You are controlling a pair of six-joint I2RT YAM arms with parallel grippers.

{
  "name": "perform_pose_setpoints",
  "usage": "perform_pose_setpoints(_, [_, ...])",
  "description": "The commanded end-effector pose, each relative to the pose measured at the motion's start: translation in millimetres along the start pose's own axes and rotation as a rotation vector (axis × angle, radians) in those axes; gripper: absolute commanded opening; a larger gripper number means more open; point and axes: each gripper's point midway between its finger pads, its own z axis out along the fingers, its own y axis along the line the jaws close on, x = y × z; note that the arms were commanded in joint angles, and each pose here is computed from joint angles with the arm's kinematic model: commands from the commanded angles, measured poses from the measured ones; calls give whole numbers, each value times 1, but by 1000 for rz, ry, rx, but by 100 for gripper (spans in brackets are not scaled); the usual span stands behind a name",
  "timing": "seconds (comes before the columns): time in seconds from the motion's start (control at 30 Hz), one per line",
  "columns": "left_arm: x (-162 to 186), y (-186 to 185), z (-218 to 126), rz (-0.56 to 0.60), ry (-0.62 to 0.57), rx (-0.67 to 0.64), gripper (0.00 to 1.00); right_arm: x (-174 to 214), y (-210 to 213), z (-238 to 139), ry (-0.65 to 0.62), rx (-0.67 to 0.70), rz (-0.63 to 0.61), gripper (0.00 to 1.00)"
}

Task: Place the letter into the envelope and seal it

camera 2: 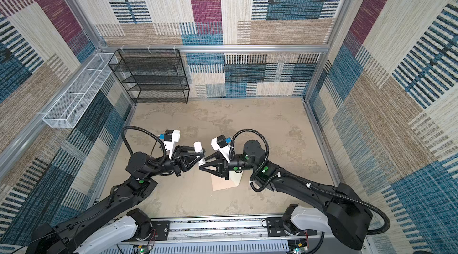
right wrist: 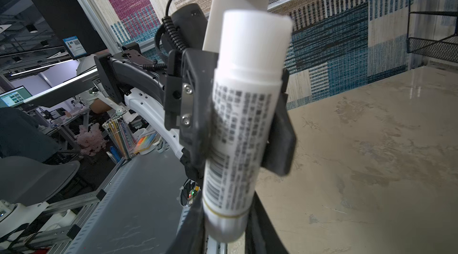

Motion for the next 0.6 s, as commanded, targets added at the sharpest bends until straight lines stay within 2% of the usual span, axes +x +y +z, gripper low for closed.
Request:
perform_pose_setpoints(0.0, [6, 9, -2, -31, 20, -54, 0, -9, 7, 0, -10, -29, -108, 40])
perform_pose_setpoints(0.03, [4, 13, -3, -23, 13, -84, 0, -7, 1, 0, -3, 2, -125, 50])
perform_pose_setpoints(0.1, [-1, 24, -6, -6, -4, -171, 0, -1, -11, -2, 11, 71, -157, 62])
perform_pose_setpoints(0.2, [-17, 51, -18, 31, -65, -370, 0, 11, -34, -5, 33, 191, -174, 70])
perform_pose_setpoints(0.33, [-43, 77, -38, 83, -173, -588, 0, 21, -66, -11, 11, 355, -188, 75])
perform_pose_setpoints(0.47, [-59, 88, -41, 104, -231, -669, 0, 14, -82, -12, -80, 536, -265, 76])
perform_pose_setpoints(0.57, [-62, 103, -41, 76, -267, -717, 0, 4, -89, -7, -145, 664, -339, 74])
